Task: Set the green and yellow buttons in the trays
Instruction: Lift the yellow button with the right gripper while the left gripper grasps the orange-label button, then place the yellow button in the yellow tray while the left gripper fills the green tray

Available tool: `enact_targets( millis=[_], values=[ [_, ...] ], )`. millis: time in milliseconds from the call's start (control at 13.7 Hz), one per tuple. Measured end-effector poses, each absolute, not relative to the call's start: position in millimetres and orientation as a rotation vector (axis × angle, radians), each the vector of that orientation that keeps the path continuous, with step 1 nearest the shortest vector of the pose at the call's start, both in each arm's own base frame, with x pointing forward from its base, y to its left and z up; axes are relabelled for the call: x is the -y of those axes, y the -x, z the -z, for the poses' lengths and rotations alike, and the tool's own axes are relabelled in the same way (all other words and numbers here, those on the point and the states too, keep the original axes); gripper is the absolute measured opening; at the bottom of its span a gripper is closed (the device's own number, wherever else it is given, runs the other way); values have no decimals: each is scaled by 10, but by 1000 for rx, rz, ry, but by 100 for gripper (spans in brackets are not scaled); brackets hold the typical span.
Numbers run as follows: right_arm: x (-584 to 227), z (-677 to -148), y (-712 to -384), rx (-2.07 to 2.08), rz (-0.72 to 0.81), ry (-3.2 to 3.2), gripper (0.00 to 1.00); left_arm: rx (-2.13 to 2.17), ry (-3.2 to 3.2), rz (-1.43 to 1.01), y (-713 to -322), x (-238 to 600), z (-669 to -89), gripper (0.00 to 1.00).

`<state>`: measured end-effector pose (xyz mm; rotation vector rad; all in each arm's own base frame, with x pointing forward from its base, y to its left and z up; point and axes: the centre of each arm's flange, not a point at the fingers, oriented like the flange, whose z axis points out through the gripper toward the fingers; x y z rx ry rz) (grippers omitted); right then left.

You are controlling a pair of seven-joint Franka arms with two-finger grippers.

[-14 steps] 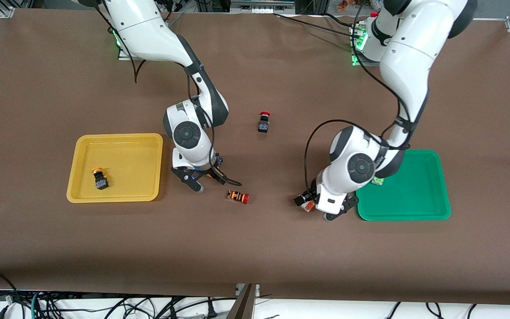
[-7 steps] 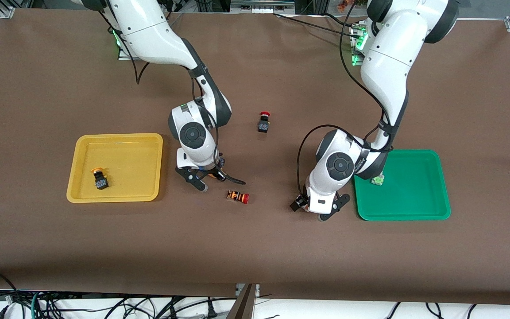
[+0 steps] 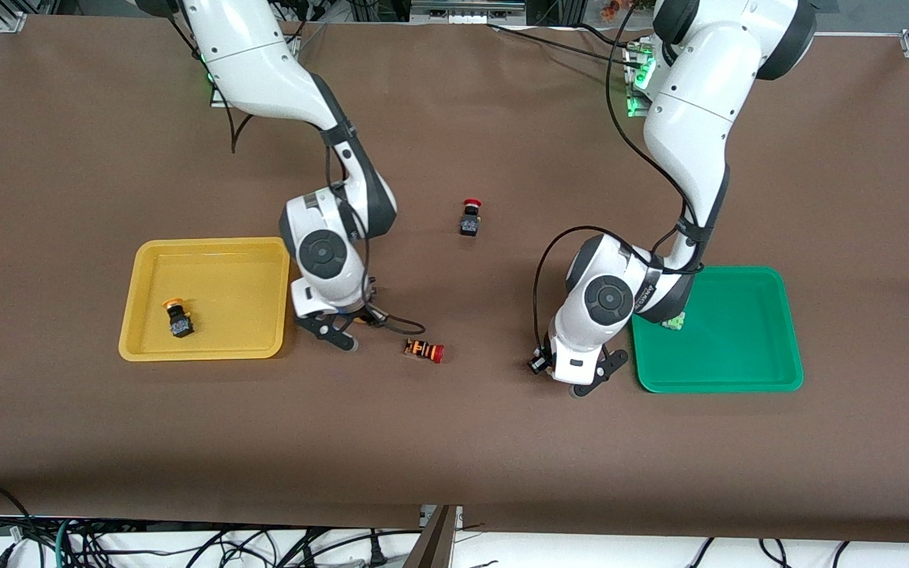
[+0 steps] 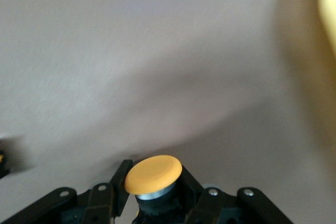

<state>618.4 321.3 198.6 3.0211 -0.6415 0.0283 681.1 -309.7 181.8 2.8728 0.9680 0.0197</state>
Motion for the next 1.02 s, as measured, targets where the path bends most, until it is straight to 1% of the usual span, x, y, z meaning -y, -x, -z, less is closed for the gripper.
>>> enact_targets(
  millis=[146, 292, 438, 584, 804, 877, 1023],
  values=[
    [-2740, -2254, -6390, 483, 13, -3027, 40, -875, -2946, 19, -6849, 2995, -1978, 43],
    [-2095, -2528, -6604, 332, 64, -3059, 40, -738, -3022, 74, -6884, 2824, -2258, 43],
    [-1442, -2689, -6750, 209, 102, -3086, 40, -556, -3104, 162, -6922, 2460, -2552, 43],
    [-952, -2694, -6793, 129, 160, -3096, 40, -323, -3149, 260, -6981, 1949, -2737, 43],
    [-783, -2577, -6731, 109, 227, -3095, 40, -60, -3165, 397, -7021, 1187, -2742, 43],
    [-784, -2542, -6709, 107, 240, -3094, 47, 5, -3165, 435, -7013, 963, -2689, 43],
    [-790, -2522, -6689, 103, 255, -3093, 68, 100, -3148, 476, -6993, 547, -2577, 43]
  ],
)
